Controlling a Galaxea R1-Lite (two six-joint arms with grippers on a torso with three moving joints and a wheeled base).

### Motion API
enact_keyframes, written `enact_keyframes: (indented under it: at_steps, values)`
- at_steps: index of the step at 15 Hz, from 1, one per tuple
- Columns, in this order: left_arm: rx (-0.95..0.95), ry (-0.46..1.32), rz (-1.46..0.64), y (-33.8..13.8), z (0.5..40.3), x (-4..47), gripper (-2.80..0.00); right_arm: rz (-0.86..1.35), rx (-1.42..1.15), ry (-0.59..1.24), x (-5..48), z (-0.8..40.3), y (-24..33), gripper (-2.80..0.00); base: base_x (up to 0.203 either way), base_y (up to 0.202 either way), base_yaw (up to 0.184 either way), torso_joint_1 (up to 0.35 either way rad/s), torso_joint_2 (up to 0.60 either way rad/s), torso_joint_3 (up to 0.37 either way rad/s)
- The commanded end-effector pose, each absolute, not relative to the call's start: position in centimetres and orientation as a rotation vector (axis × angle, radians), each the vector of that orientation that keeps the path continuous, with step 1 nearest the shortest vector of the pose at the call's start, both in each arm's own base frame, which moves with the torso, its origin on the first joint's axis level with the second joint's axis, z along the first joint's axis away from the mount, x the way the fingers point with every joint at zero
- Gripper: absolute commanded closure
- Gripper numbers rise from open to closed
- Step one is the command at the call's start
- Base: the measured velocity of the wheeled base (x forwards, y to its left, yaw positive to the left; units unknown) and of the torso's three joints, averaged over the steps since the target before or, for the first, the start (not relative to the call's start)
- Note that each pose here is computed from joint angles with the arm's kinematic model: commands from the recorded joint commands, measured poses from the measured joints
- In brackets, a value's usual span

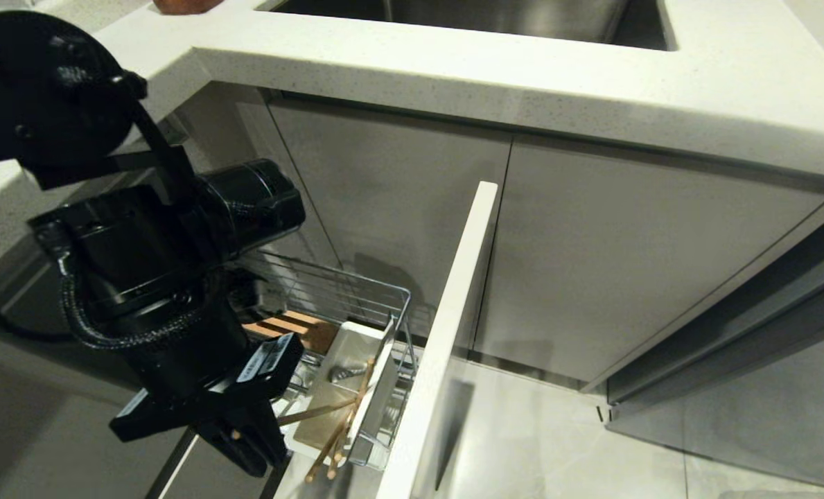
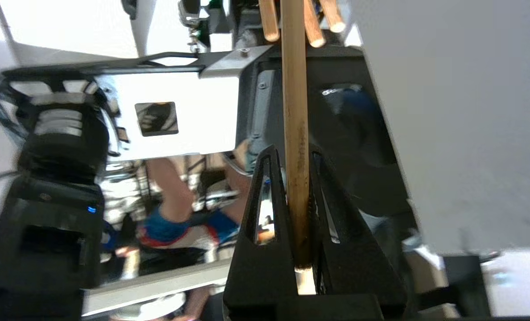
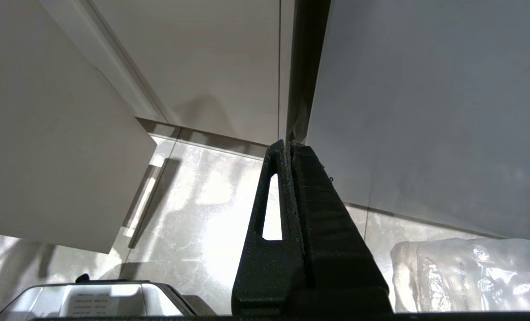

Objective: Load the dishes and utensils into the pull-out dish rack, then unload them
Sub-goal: Take the chopsticks out of the cupboard

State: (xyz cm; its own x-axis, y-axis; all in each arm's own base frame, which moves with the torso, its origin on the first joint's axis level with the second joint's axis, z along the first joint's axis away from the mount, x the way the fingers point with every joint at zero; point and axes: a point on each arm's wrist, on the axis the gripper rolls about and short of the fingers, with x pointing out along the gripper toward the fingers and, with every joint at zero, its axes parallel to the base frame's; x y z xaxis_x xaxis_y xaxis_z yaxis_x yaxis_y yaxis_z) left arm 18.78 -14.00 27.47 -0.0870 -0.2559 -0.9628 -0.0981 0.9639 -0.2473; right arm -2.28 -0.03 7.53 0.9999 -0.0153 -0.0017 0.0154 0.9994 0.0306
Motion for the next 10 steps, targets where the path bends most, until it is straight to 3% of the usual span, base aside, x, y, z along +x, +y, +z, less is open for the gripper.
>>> enact_keyframes:
  at_steps: [1,10]
  values:
    - [-0.294,1.634,-0.145,-13.5,28.4,17.8,0.0,-0.015,0.031,0.004,-2.3,7.5,0.0,0.0,0.0,0.0,0.0,0.0,0.0,0.0]
    - [-0.382,1.503,-0.207,-10.9,31.8,13.5,0.0,-0.015,0.031,0.004,-2.3,7.5,0.0,0.0,0.0,0.0,0.0,0.0,0.0,0.0]
